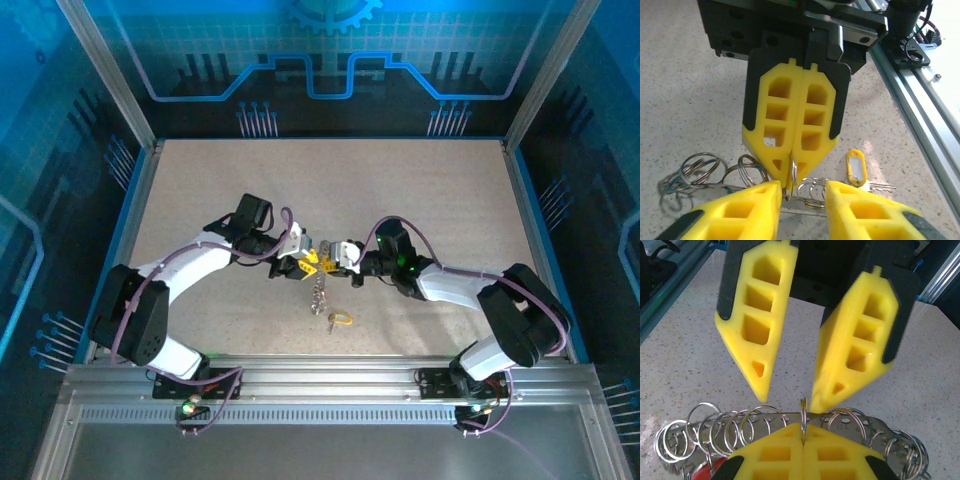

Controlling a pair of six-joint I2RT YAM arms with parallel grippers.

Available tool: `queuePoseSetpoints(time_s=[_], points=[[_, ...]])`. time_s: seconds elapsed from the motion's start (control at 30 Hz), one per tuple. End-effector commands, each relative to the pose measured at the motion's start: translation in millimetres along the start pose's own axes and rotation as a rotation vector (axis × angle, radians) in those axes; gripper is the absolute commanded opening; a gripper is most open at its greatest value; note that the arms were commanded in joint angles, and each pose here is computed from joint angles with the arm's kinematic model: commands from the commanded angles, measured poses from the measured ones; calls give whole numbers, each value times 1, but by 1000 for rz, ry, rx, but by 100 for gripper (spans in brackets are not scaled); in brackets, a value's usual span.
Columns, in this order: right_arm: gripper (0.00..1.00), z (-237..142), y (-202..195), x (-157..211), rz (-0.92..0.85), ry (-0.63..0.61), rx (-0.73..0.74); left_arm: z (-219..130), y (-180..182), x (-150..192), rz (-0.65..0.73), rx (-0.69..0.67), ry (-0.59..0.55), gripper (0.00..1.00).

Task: Put the keys on the keyring

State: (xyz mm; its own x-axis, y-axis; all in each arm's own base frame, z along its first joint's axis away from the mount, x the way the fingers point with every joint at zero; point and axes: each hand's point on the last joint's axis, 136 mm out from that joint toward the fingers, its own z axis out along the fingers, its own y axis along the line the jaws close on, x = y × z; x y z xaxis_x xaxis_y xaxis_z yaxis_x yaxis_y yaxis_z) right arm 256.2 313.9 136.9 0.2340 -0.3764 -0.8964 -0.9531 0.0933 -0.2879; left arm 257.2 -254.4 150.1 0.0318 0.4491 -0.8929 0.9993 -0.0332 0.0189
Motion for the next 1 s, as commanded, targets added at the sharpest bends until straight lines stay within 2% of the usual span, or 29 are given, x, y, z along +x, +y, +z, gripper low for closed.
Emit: queuePoseSetpoints(time_s=[0.0,0.57,0.9,0.93,0.97], points=[[0,2,-1,-3,-9,-13,-14,2,8,-4,42,-28,-55,34],[0,7,-4,-1,17,-46,-19,13,7,4,-20,-14,-99,33],[0,1,-10,4,30,-37,-4,10,8,-2,-17,-11,-75,4],[1,0,-11,5,34,-33,-1,9,7,-2,-12,-13,-73,2],[7,-1,-10,5,35,-30,-1,8,7,-3,-7,-14,-71,0]])
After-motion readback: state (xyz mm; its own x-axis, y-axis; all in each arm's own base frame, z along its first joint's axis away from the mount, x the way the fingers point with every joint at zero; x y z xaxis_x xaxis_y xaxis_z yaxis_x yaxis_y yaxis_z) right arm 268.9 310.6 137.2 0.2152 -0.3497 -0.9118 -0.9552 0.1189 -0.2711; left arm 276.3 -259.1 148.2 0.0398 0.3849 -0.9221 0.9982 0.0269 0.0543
